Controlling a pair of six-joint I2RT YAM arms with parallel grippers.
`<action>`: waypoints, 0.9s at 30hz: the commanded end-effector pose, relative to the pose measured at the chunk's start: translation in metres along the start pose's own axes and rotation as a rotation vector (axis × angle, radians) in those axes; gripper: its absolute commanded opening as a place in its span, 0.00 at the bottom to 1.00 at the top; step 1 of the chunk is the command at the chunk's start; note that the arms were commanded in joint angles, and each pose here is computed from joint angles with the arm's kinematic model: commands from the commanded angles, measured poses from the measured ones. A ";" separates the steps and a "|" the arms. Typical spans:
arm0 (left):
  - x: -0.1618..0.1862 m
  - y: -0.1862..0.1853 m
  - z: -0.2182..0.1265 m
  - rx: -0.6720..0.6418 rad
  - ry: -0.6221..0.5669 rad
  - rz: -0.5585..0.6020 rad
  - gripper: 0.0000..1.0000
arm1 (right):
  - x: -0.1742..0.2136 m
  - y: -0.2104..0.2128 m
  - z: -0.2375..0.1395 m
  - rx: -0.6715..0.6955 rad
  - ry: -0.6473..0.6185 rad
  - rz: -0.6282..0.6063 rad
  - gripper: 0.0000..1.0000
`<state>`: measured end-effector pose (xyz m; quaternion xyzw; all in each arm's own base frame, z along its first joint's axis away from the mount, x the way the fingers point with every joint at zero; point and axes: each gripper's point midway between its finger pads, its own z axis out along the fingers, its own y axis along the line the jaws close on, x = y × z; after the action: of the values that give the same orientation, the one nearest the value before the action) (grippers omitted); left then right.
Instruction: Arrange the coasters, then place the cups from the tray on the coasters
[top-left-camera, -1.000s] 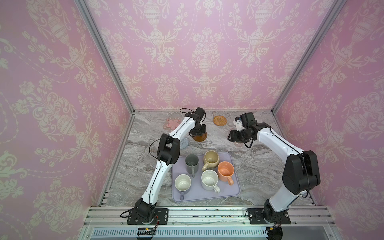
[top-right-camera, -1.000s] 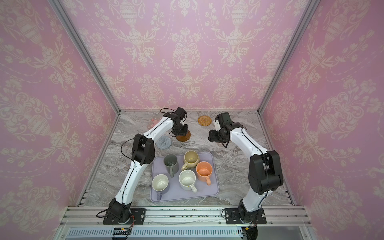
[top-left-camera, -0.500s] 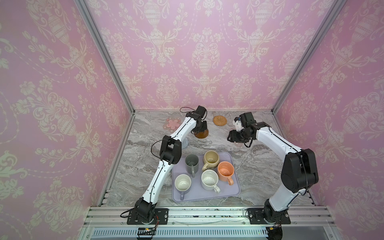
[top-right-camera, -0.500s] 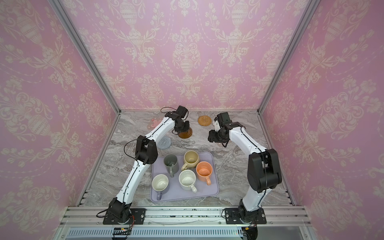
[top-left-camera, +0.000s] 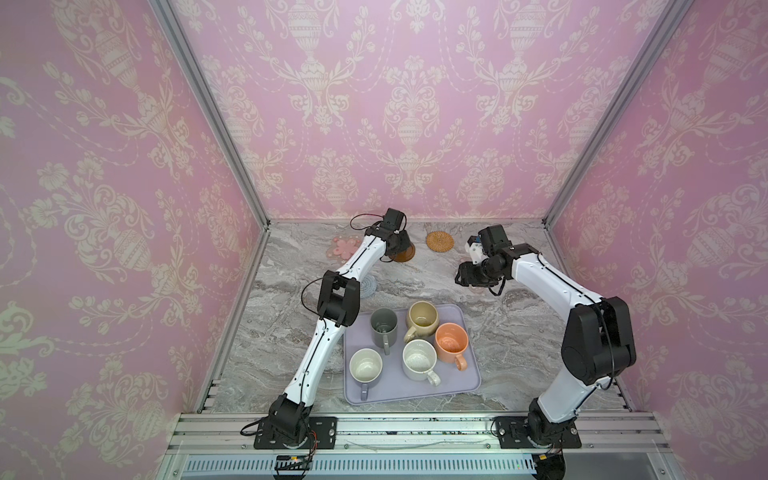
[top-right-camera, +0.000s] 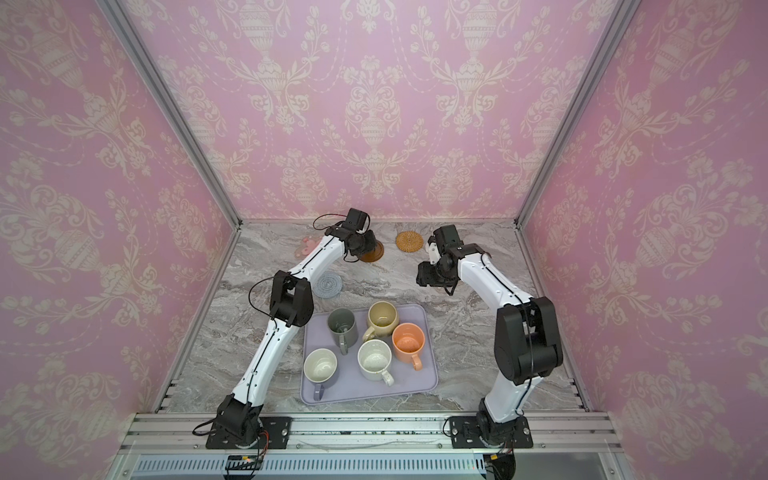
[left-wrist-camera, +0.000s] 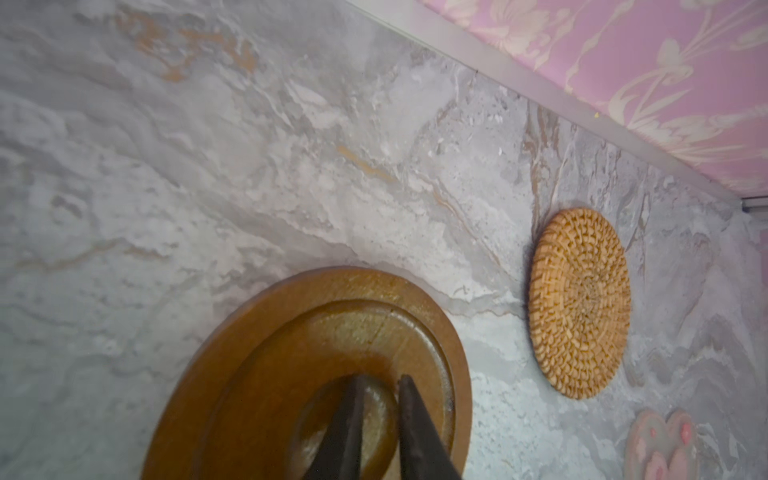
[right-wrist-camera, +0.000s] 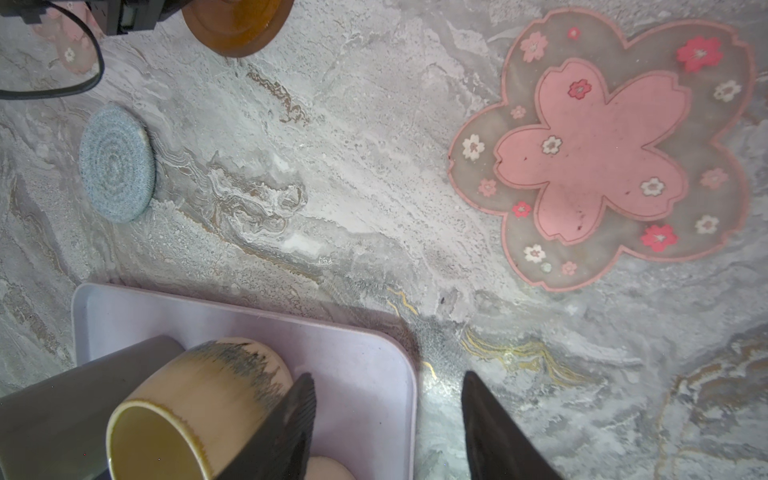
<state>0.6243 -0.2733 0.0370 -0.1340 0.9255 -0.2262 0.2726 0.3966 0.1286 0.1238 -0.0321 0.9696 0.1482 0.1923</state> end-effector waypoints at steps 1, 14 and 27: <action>0.017 0.035 0.033 -0.046 0.040 -0.106 0.21 | -0.003 0.000 0.004 0.002 0.021 -0.013 0.58; 0.018 0.033 0.057 0.033 0.026 -0.201 0.22 | -0.008 0.002 0.014 -0.012 0.039 -0.003 0.58; 0.002 0.006 0.038 0.114 0.008 -0.188 0.22 | -0.009 0.006 0.007 -0.028 0.015 0.033 0.57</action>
<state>0.6601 -0.2842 0.0401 -0.1923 0.8767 -0.3186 0.3049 0.4072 0.1339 0.1147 -0.0301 0.9717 0.1538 0.1770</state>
